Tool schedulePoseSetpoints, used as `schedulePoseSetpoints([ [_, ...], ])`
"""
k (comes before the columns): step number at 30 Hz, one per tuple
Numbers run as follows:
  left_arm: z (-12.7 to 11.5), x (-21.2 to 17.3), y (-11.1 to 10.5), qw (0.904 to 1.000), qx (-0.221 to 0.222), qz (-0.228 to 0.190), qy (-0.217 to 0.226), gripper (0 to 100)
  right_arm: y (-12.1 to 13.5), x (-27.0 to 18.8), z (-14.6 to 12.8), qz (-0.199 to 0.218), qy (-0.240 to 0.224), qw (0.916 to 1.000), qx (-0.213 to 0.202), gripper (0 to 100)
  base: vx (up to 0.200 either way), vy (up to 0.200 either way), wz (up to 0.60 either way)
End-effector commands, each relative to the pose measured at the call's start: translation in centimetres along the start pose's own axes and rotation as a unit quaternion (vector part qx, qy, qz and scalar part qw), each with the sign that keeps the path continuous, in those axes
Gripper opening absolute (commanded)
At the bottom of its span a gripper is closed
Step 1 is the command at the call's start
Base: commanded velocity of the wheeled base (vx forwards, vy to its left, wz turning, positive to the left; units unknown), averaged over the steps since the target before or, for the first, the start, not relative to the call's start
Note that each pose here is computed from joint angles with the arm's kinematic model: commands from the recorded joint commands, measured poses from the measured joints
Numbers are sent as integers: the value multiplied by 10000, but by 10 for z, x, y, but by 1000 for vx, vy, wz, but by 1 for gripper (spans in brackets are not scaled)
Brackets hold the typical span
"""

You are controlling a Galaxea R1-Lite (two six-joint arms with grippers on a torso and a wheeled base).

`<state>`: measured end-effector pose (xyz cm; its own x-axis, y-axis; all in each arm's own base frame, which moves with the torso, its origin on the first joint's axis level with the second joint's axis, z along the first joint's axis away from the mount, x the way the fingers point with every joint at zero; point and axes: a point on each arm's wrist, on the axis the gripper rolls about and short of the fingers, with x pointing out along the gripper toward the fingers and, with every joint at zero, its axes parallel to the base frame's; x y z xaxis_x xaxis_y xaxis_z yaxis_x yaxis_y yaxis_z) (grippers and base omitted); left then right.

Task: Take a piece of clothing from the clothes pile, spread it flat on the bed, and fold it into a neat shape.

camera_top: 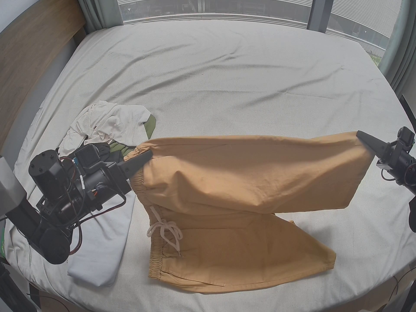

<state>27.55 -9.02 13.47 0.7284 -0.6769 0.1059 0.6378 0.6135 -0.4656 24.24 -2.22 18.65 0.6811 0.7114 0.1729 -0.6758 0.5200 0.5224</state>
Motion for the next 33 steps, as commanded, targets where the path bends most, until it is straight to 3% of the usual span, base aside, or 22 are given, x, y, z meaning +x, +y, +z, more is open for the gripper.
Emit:
schedulePoseSetpoints([
  [1,-8,10,12,9998,-35,192,18,0,-20,6,-3,-122,66,9998,172,0,0,0,0],
  [9,-13,29,27,9992,143,371,-81,0,-45,16,-7,-208,137,9992,321,0,0,0,0],
  [33,-11,79,66,9938,288,734,-781,0,-103,54,6,-148,-17,9998,126,0,0,0,0],
])
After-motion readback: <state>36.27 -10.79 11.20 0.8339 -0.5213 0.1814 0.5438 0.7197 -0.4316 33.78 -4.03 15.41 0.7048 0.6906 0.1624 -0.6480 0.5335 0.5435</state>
